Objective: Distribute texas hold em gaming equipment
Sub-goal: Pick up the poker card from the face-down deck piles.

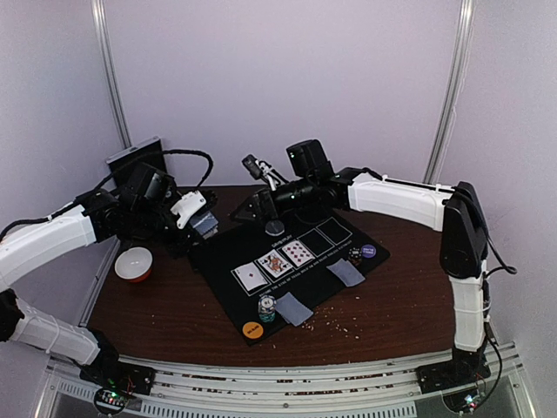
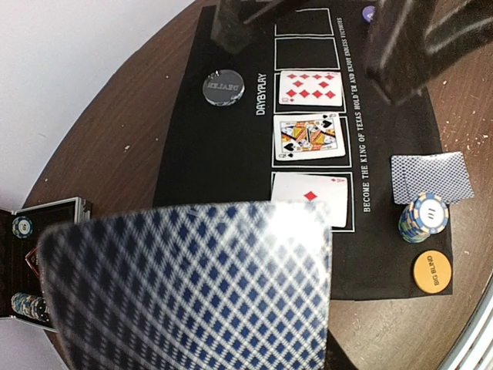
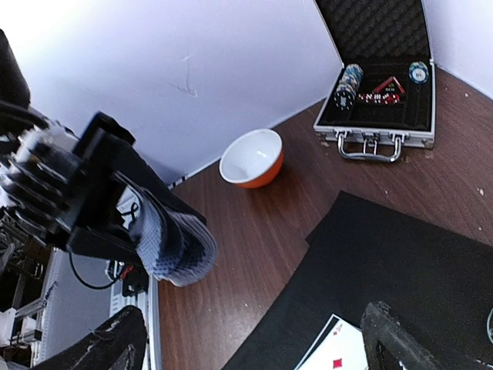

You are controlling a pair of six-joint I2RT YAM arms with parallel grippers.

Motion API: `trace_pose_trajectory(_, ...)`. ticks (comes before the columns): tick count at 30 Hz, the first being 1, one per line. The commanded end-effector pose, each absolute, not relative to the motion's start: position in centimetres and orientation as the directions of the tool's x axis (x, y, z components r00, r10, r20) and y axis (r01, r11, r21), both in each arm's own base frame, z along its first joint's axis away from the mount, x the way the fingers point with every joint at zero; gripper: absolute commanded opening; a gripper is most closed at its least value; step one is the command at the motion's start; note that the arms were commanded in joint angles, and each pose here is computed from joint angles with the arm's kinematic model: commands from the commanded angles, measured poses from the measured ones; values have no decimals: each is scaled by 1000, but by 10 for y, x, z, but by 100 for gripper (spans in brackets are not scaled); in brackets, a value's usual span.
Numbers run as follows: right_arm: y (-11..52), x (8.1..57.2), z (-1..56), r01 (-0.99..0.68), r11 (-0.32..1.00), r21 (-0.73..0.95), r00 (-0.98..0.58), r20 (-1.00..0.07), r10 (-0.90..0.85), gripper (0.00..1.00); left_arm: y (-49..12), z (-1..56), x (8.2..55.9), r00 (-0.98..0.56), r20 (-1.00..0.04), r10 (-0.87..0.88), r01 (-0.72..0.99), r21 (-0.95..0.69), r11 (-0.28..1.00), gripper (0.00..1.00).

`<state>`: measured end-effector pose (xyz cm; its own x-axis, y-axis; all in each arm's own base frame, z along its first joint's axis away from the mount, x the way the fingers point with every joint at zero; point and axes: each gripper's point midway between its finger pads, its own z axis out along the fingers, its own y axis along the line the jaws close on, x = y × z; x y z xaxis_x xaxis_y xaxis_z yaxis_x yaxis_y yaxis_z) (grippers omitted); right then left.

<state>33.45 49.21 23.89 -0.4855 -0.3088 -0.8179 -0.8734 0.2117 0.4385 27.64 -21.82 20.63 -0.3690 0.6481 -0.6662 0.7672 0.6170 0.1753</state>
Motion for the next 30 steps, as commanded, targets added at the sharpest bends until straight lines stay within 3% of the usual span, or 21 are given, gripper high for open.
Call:
trace_pose_trajectory(1,505,327,300,-882,108,458,-471,-868,-160,100,-226,224,281,-322,-703,634,770,195,607,36)
trace_pose_trajectory(9,537,329,264,-875,145,461,-482,-859,-176,99,-226,230,280,-320,-718,618,768,186,613,36)
trace_pose_trajectory(19,555,333,271,-868,135,478,-493,-862,-116,98,-227,229,278,-307,-716,628,779,190,597,36)
trace_pose_trajectory(24,555,351,254,-853,252,457,-497,-858,-125,91,-226,230,278,-300,-715,631,779,198,595,36)
trace_pose_trajectory(30,550,350,243,-875,289,389,-453,-869,-200,79,-221,234,279,-295,-717,631,762,223,609,35)
